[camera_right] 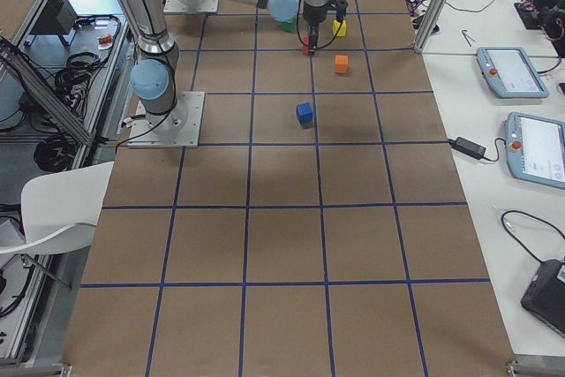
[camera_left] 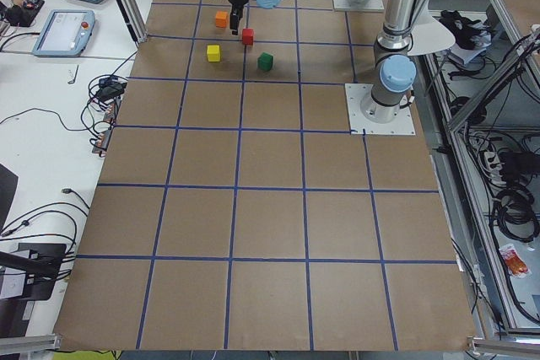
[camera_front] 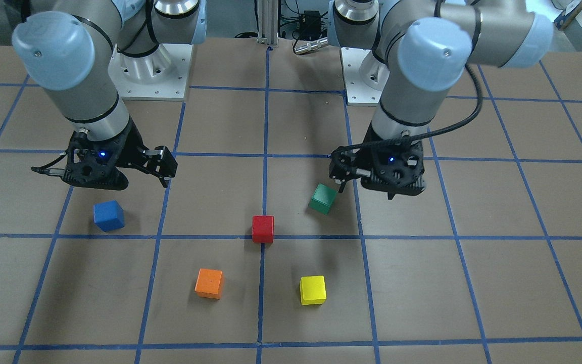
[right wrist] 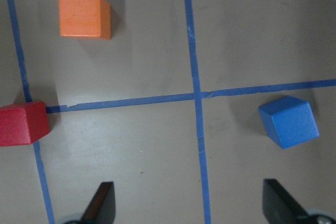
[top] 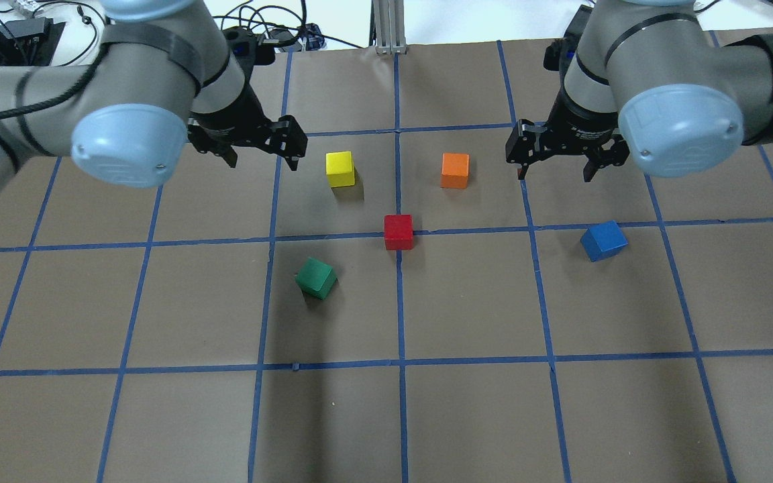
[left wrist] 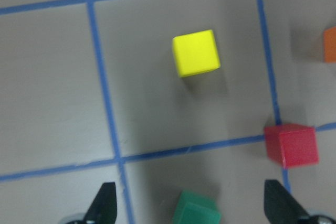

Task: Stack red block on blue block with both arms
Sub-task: 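Retract the left gripper while the right gripper reaches toward the red cube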

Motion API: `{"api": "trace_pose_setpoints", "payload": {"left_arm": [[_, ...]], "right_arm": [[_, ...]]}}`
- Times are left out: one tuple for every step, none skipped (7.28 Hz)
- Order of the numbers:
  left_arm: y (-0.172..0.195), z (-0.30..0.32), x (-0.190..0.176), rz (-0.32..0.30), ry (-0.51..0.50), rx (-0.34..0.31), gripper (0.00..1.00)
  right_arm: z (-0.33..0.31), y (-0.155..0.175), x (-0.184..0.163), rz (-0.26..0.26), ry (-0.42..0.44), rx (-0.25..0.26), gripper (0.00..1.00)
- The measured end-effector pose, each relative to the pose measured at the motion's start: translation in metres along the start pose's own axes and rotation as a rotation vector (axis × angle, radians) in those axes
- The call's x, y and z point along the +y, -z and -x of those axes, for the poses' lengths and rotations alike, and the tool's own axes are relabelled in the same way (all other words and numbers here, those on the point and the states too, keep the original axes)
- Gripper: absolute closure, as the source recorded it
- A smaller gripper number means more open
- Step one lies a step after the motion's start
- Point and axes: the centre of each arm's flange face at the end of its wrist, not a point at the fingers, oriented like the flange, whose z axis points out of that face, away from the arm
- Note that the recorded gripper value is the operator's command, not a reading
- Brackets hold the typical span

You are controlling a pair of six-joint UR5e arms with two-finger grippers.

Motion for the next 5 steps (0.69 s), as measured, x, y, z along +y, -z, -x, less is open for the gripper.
{"api": "trace_pose_setpoints", "payload": {"left_arm": [[0.029, 0.011, 0.024, 0.029, -0.001, -0.01, 0.0], [0.053, 0.017, 0.044, 0.038, 0.004, -0.03, 0.0], [0.067, 0.024, 0.05, 0.031, 0.018, -0.043, 0.0], [0.077, 0.027, 0.047, 0.019, 0.034, -0.054, 0.0], [0.086, 0.03, 0.039, 0.015, 0.045, -0.066, 0.0]], "right_arm": [[0.029, -0.012, 0.001, -0.009, -0.023, -0.003, 0.0], [0.058, -0.026, 0.003, -0.023, -0.035, -0.006, 0.0], [0.082, -0.039, 0.006, -0.034, -0.056, -0.013, 0.0], [0.101, -0.053, 0.007, -0.039, -0.098, -0.022, 0.0], [0.12, -0.069, 0.01, -0.039, -0.117, -0.023, 0.0]]}}
